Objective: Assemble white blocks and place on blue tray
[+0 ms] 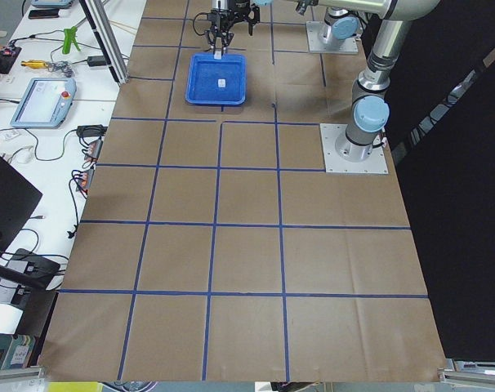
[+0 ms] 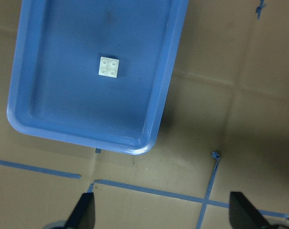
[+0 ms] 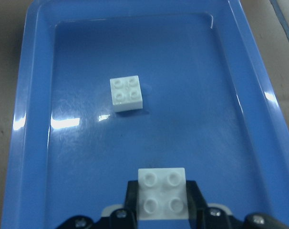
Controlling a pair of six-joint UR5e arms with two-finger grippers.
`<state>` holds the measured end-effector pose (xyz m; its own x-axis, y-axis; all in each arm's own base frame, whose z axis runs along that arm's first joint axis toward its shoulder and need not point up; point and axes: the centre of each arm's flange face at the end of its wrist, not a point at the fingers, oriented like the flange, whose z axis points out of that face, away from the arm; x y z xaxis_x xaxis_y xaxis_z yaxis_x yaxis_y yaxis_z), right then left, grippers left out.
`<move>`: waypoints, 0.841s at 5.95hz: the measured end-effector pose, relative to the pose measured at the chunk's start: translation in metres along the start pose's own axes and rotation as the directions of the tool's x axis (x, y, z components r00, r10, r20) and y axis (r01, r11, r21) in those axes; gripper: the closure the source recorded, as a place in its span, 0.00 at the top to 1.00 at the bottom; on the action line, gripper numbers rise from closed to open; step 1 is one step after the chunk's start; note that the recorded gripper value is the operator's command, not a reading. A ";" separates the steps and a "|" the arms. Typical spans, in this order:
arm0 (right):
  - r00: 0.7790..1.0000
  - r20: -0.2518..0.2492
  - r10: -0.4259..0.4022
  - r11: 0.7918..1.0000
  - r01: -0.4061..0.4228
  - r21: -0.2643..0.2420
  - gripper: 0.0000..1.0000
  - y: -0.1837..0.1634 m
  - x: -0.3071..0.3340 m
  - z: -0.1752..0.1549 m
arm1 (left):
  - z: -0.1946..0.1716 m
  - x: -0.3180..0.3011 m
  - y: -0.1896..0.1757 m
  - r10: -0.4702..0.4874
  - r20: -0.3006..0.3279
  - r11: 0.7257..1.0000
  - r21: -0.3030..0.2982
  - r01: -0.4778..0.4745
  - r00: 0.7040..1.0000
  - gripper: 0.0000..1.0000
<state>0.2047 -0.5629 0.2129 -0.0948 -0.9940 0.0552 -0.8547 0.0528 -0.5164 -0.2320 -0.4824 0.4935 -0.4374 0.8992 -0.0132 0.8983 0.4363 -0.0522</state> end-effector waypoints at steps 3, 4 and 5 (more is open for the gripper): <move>1.000 -0.008 -0.002 1.000 0.002 0.015 0.30 -0.019 -0.013 0.051 | -0.010 -0.008 0.012 -0.233 0.057 0.972 0.055 0.230 0.971 0.99; 1.000 -0.005 -0.007 1.000 0.007 0.016 0.31 -0.021 -0.015 0.058 | -0.017 -0.010 0.022 -0.349 0.059 0.936 0.066 0.345 0.935 0.99; 1.000 0.001 -0.005 1.000 0.005 0.017 0.31 -0.022 -0.018 0.064 | -0.028 -0.014 0.036 -0.456 0.054 0.889 0.079 0.451 0.888 0.99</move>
<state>0.2580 -0.5528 0.1681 -0.0897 -0.9943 0.0573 -0.8464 0.0458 -0.5307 -0.1920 -0.4779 0.5201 -0.8002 0.5982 -0.0424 0.5980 0.7907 -0.1309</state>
